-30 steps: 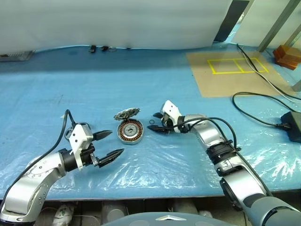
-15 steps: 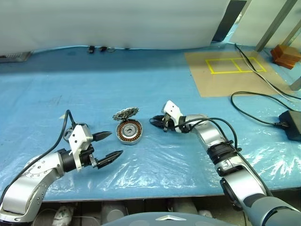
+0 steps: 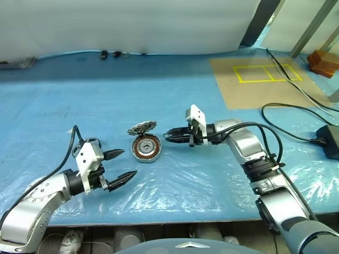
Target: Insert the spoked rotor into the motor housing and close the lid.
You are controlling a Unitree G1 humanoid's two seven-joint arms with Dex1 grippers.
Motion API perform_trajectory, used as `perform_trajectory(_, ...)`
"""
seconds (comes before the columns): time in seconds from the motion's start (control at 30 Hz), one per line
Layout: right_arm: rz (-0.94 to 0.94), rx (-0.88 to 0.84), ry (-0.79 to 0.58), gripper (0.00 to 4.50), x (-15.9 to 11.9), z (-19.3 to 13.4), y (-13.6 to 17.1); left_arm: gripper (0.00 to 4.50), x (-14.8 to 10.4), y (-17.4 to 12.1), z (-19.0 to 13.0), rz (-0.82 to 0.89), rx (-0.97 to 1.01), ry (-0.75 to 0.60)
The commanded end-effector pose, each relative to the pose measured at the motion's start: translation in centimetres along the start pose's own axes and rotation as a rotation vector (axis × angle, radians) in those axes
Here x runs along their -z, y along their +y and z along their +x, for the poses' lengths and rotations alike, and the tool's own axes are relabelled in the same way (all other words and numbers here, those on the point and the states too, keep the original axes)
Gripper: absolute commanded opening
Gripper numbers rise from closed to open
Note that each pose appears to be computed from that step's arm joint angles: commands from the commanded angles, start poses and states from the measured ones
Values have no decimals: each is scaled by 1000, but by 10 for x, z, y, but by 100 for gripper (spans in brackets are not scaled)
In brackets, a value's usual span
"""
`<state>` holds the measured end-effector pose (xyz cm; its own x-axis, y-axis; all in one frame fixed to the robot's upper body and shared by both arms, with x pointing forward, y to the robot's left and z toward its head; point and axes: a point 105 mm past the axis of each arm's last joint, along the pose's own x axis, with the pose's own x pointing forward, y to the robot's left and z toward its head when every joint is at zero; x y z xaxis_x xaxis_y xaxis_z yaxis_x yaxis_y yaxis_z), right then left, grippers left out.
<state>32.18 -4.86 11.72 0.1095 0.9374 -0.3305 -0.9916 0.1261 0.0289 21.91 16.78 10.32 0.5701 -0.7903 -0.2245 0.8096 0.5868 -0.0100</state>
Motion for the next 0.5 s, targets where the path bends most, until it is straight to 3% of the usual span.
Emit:
perform_trajectory(0.03, -51, -112, 8, 73, -13, 15, 16, 450, -11, -5, -4, 48, -3, -28)
perform_trajectory(0.17, -87, -46, 76, 73, -1, 34, -1, 450, -6, -4, -11, 61, -36, -5)
perform_trajectory(0.5, -159, -113, 85, 73, -2, 58, 2, 450, -5, -6, -16, 46, -84, -19)
